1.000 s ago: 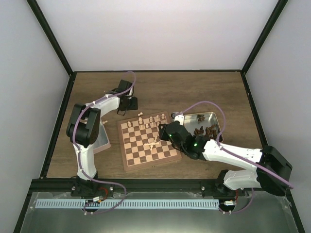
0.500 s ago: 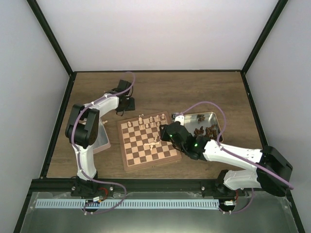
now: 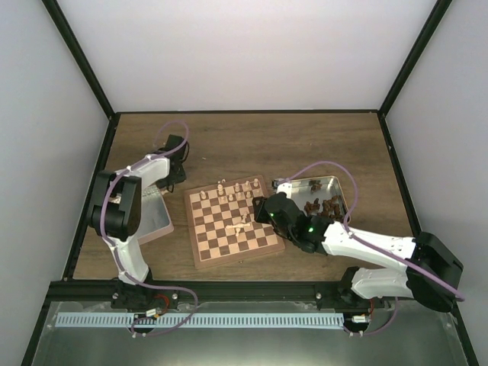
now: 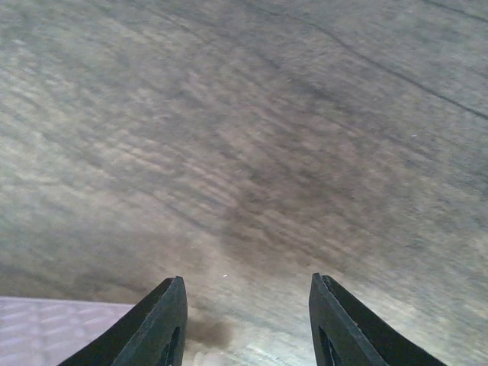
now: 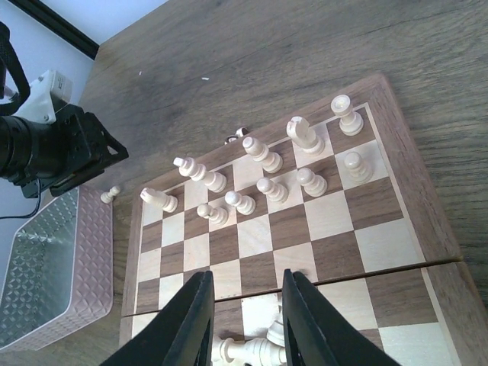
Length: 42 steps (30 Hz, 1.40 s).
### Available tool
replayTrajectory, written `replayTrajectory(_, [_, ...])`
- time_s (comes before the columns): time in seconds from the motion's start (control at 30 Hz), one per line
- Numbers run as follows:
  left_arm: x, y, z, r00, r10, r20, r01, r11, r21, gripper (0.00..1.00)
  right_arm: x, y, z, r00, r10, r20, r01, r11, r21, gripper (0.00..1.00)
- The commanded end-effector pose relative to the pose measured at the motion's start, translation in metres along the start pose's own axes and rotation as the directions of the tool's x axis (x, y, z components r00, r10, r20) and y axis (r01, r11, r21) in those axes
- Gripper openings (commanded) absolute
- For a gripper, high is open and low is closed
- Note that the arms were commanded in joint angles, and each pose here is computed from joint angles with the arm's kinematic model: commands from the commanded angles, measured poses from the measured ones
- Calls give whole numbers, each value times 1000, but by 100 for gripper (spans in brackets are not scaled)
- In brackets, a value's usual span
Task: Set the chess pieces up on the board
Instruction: Pick up the chess piece at the center of the board.
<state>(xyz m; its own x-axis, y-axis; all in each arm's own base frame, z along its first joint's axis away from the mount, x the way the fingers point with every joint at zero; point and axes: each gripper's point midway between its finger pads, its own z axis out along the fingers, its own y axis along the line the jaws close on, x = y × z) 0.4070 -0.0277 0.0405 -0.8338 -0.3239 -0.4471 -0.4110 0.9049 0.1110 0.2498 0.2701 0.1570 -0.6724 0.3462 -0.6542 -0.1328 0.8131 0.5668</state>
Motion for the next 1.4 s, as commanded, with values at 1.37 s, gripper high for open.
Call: replayTrajectory(1.37, [32, 24, -1, 890, 394, -230, -450, 840, -304, 29, -19, 1, -24, 994, 33, 105, -21, 994, -108, 27])
